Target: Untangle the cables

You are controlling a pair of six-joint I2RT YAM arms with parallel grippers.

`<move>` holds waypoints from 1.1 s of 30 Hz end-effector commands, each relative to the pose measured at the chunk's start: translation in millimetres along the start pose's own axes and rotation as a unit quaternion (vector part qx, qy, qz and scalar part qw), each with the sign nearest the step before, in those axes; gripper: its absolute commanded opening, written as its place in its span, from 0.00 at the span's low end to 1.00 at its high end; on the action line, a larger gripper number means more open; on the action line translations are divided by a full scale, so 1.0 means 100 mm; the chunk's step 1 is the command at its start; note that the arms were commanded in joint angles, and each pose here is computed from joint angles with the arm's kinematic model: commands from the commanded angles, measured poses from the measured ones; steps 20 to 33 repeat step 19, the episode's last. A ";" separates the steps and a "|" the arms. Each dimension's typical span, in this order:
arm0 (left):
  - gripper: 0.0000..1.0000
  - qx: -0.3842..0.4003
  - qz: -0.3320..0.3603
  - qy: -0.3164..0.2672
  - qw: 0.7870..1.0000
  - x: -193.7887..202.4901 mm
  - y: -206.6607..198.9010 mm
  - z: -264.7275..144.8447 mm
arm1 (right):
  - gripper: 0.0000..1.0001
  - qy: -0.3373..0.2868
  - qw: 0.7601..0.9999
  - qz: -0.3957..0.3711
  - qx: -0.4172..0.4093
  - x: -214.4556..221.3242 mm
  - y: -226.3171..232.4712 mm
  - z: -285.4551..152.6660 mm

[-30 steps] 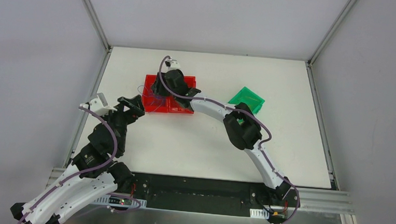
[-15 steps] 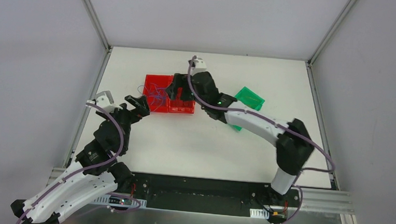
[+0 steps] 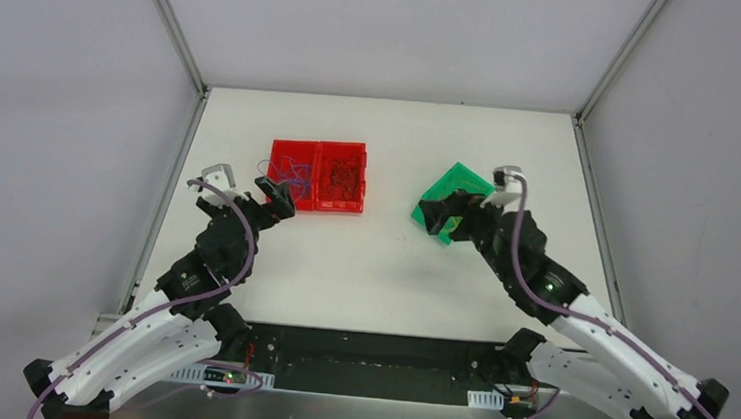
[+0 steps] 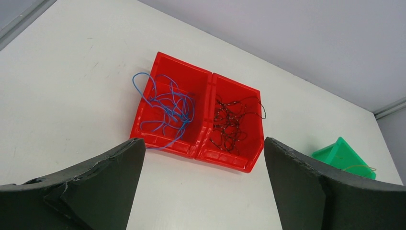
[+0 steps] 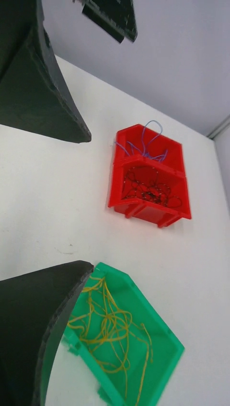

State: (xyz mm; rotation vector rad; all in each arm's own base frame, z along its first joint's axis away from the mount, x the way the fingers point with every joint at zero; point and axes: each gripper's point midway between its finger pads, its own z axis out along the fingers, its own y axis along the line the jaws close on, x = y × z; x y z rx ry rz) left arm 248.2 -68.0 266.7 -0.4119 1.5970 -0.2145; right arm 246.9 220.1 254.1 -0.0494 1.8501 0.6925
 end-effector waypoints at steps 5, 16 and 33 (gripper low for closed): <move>0.99 0.009 -0.048 -0.033 0.998 -0.20 -0.01 -0.06 | 0.98 -0.166 0.981 0.014 0.095 -0.61 -0.67 -0.95; 0.99 0.019 -0.058 -0.045 0.997 -0.25 0.01 -0.10 | 0.99 -0.217 0.970 0.035 0.105 -0.75 -0.82 -1.24; 0.99 0.025 -0.045 -0.041 0.998 -0.24 -0.02 -0.09 | 0.99 -0.209 0.972 0.028 0.108 -0.74 -0.81 -1.21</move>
